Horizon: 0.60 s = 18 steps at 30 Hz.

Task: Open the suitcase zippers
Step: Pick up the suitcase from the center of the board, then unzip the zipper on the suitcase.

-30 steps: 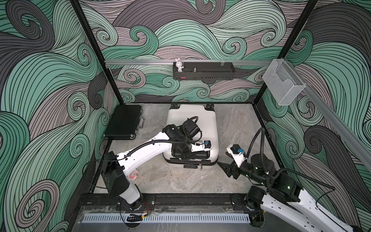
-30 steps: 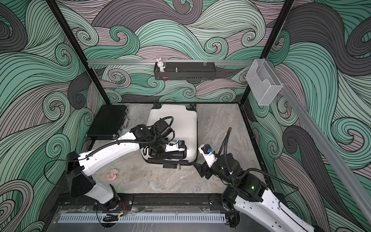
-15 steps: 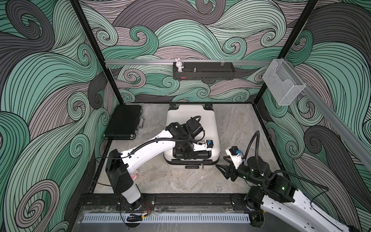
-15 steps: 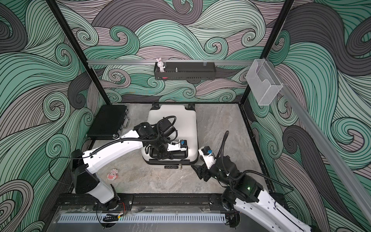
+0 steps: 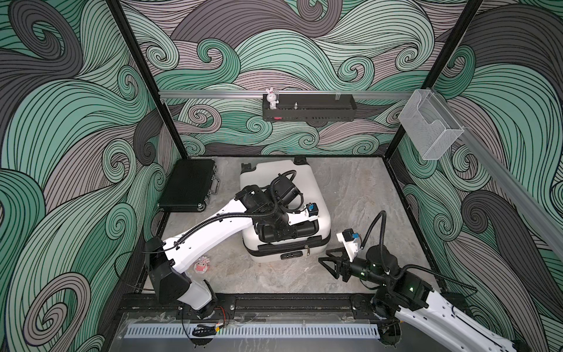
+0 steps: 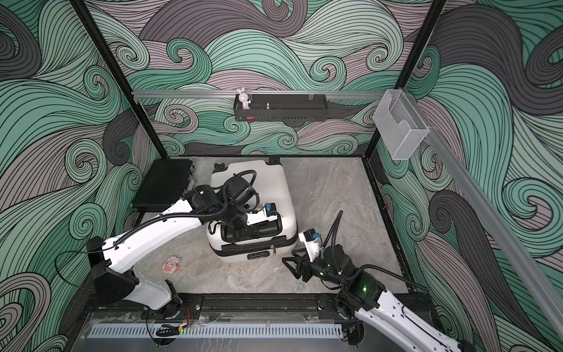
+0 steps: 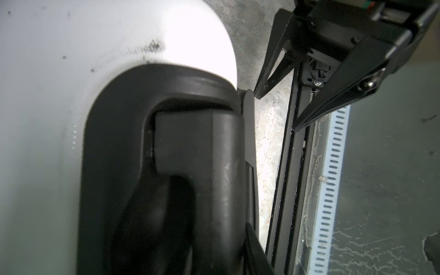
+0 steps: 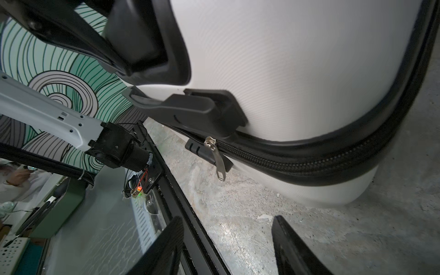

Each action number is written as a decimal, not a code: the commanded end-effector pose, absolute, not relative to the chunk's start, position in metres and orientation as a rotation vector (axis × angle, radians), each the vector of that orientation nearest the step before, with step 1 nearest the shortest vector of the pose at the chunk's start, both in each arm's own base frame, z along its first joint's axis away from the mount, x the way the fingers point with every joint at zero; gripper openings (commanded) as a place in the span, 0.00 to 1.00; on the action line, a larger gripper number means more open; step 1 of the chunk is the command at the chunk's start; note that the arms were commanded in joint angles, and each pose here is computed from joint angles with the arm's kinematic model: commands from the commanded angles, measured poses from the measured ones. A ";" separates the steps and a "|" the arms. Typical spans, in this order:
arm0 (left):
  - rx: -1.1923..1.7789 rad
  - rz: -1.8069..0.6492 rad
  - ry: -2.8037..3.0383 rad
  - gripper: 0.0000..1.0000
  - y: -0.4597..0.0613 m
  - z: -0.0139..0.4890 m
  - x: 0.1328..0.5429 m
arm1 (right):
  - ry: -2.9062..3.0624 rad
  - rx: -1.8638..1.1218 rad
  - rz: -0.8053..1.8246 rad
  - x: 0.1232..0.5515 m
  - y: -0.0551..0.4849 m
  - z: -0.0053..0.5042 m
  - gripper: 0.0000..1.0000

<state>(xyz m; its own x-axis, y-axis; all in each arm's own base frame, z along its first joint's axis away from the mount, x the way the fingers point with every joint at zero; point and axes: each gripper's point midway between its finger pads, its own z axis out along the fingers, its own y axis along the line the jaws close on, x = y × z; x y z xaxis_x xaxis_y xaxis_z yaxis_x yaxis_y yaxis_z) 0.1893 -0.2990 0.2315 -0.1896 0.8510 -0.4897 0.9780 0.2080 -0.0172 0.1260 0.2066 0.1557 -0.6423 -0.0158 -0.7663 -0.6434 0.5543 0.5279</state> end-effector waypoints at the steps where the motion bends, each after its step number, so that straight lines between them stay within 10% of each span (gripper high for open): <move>1: 1.504 -0.478 1.849 0.00 -0.316 0.316 0.215 | 2.011 -0.466 1.251 0.128 0.223 0.169 0.57; 18: 1.416 -0.590 1.783 0.00 -0.327 0.348 0.221 | 1.995 -0.299 1.288 0.149 0.224 0.155 0.51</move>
<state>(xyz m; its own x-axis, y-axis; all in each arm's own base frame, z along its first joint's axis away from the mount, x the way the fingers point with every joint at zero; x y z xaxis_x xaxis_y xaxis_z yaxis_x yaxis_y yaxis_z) 0.2029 -0.3084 0.2521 -0.2455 0.7868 -0.5662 0.9620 0.2697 -0.0423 0.1403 0.2255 0.1471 -0.7300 0.1246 -0.6720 -0.5500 0.4768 0.6857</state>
